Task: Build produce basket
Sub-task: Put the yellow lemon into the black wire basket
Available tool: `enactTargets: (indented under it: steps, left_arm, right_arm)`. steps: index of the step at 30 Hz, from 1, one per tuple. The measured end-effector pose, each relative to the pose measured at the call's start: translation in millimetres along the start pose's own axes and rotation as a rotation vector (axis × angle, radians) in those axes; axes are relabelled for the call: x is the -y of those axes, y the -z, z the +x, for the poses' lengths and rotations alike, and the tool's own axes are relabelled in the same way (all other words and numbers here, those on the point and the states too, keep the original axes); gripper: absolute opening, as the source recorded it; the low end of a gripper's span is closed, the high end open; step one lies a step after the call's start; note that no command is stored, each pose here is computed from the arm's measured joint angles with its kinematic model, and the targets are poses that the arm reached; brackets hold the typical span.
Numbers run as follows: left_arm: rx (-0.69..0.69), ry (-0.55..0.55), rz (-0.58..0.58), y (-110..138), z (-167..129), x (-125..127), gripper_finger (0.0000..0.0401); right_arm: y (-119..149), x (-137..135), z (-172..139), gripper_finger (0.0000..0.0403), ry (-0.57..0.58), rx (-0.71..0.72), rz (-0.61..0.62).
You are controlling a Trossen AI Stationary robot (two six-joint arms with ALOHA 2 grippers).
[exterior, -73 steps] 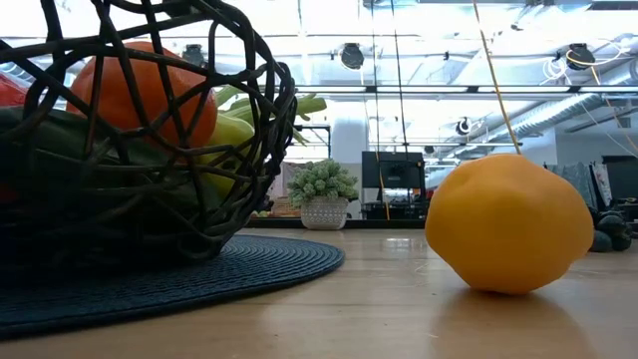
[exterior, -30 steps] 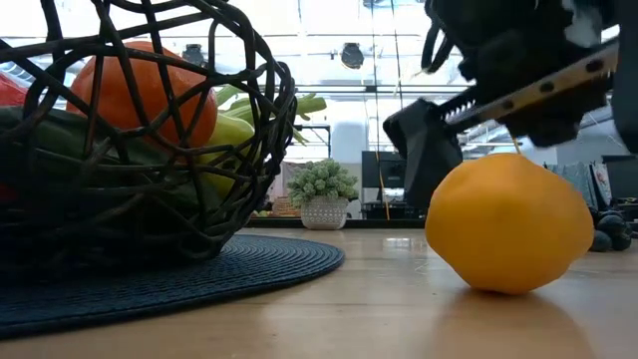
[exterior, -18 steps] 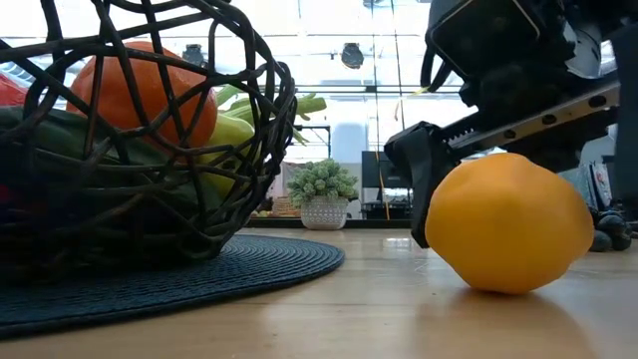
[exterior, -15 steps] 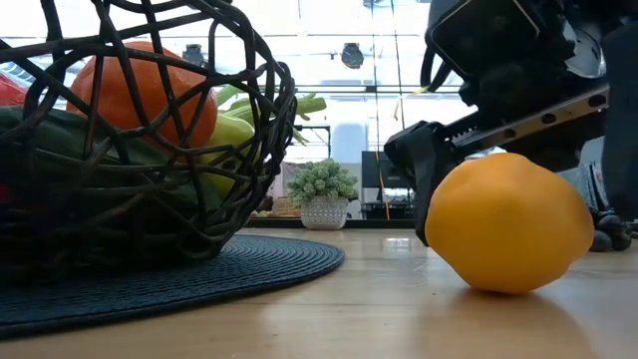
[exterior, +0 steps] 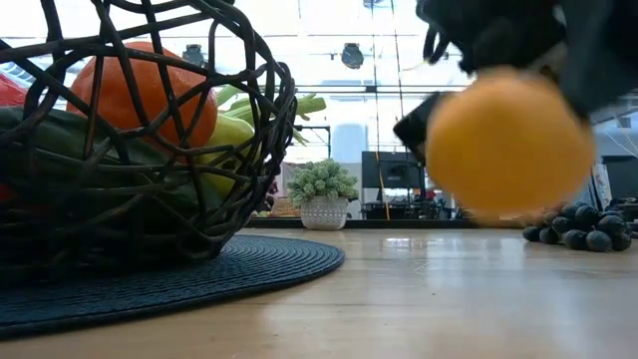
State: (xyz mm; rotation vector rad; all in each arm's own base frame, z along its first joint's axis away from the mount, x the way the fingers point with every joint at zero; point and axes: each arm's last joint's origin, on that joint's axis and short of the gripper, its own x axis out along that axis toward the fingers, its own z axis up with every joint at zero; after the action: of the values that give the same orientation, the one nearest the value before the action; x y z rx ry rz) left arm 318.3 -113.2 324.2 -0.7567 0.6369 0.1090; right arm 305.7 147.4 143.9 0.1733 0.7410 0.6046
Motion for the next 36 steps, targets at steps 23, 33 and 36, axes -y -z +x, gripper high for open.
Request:
enactTargets:
  steps: [23,33,36]
  left_arm:
    - [0.157,0.218,-0.100,-26.0,-5.2,13.5,0.0231]
    - [0.148,0.223,-0.401,-37.5,-11.1,5.0,0.0324]
    - [0.169,0.231,-0.451,-38.9,-9.3,5.5,0.0330]
  right_arm:
    - [-58.5,-47.2,-116.1,0.0272,-0.130,0.317,0.668]
    - [-53.2,-46.4,-157.0,0.0272,-0.059,0.304,0.659]
    - [-50.2,-41.1,-168.1,0.0272,-0.017,0.298,0.666]
